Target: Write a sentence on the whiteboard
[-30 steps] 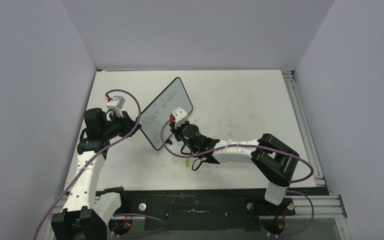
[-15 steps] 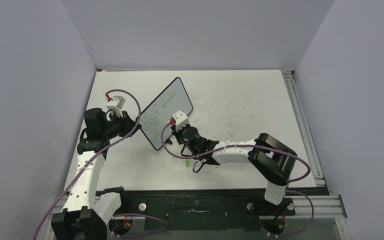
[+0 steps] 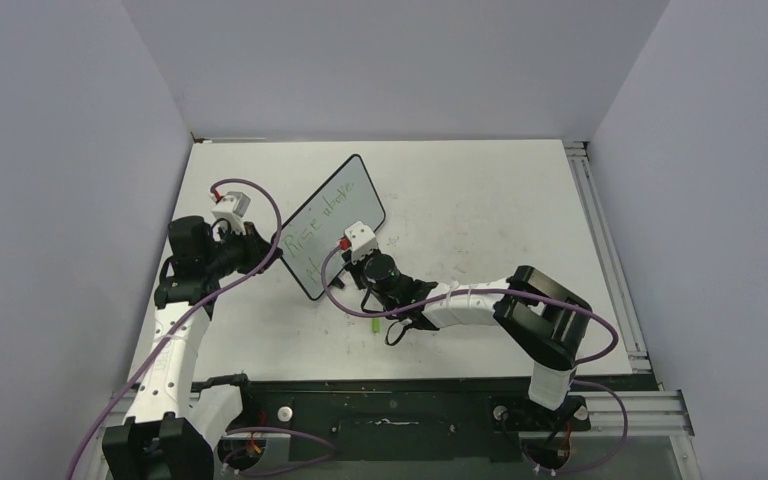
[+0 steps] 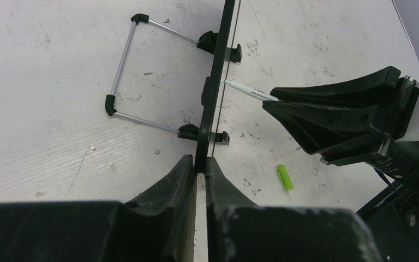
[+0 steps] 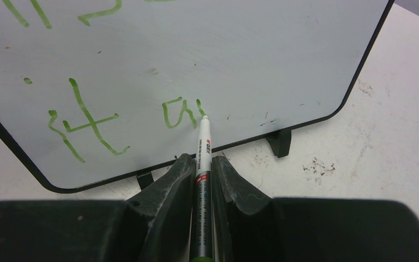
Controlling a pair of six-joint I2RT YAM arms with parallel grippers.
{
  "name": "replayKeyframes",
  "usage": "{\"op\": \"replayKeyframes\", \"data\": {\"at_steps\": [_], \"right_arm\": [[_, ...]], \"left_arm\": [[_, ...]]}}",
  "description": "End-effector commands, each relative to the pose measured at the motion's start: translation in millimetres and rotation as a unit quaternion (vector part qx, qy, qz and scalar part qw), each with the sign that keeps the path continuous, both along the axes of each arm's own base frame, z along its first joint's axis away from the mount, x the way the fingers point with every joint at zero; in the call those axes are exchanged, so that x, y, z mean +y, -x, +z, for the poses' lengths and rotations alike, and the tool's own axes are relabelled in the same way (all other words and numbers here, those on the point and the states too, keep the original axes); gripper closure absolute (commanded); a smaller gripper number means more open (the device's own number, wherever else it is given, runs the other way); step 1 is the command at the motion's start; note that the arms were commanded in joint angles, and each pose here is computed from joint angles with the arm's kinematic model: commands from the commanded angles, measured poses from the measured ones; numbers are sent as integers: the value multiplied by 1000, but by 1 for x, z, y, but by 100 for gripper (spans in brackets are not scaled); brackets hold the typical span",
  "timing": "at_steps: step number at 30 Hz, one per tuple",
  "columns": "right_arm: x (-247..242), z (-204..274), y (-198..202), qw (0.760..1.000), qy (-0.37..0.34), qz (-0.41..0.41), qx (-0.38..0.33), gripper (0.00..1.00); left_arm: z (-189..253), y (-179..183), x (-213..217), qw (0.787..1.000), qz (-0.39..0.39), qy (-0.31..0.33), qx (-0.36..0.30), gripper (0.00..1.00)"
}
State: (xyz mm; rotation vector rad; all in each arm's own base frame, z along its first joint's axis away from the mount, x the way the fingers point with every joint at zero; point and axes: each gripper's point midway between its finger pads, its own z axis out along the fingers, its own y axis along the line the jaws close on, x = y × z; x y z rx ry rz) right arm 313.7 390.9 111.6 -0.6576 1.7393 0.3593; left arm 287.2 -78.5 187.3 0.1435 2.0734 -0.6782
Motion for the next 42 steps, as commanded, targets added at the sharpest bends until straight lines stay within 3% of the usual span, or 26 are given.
{"op": "replayKeyframes", "data": {"at_steps": [1,16,42], "right_arm": [[0,18,-3,1000,-24,-6,-11,95],[7,74,-7,996,-71,5,-50,95],[16,55,-11,997,-61,12,-38,95]], "left_arm": [[25,-5,-5,999,-14,7,-37,100],[25,-5,-5,999,-13,7,-35,100],[25,-5,-5,999,-14,7,-36,100]]}}
